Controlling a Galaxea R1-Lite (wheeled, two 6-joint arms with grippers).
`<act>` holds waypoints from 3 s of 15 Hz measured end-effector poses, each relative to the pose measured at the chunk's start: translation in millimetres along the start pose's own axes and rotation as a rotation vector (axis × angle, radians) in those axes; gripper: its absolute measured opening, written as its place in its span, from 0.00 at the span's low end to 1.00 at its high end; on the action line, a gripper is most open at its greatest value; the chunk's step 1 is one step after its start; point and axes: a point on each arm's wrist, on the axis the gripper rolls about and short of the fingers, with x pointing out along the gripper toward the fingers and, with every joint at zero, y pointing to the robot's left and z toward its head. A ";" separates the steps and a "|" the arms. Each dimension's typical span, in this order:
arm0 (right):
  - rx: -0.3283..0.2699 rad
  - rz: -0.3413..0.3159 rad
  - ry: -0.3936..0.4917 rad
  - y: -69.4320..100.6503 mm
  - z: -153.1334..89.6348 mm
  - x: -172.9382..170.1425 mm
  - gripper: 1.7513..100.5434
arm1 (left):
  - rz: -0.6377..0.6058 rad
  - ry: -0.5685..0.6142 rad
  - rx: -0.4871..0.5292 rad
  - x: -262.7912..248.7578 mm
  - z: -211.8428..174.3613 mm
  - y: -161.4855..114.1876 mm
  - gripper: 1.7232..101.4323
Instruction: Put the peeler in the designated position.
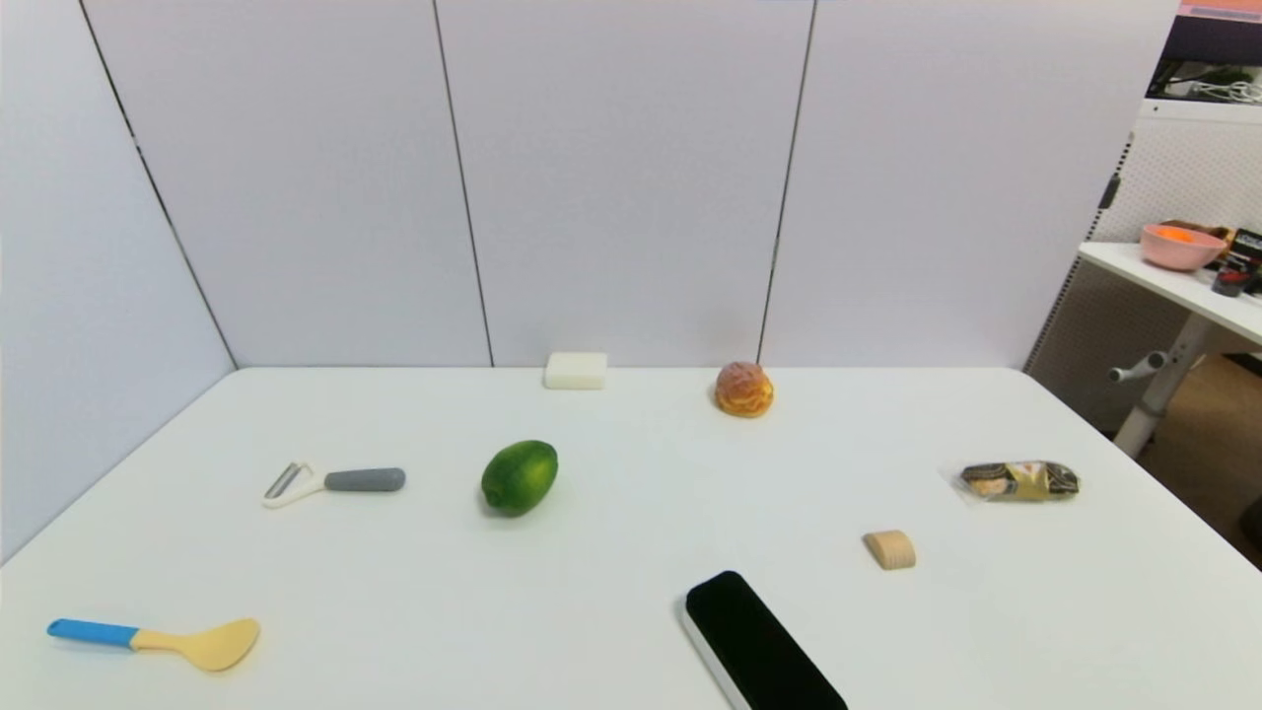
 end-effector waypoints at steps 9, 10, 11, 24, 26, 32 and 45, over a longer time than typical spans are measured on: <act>0.001 -0.001 0.000 0.0 -0.1 0.0 0.97 | 0.000 0.000 0.000 0.0 -0.1 0.0 0.96; 0.001 0.000 0.001 0.0 -0.1 0.0 0.97 | 0.000 0.000 0.000 0.0 -0.1 0.0 0.96; 0.001 0.000 0.000 0.0 -0.1 0.0 0.97 | 0.000 0.000 0.000 0.0 -0.1 0.0 0.96; 0.001 0.000 0.000 0.0 -0.1 0.0 0.97 | 0.011 0.009 -0.027 2.6 35.6 -0.9 0.96; 0.002 -0.001 0.000 0.0 -0.1 0.0 0.97 | -0.002 0.038 0.014 9.4 67.2 -2.3 0.96; 0.001 0.000 0.000 0.0 -0.1 0.0 0.97 | -0.054 0.219 0.196 85.6 172.6 -8.7 0.96; 0.001 0.000 0.000 0.0 -0.1 0.0 0.97 | -0.304 0.653 0.309 340.7 179.2 -22.1 0.96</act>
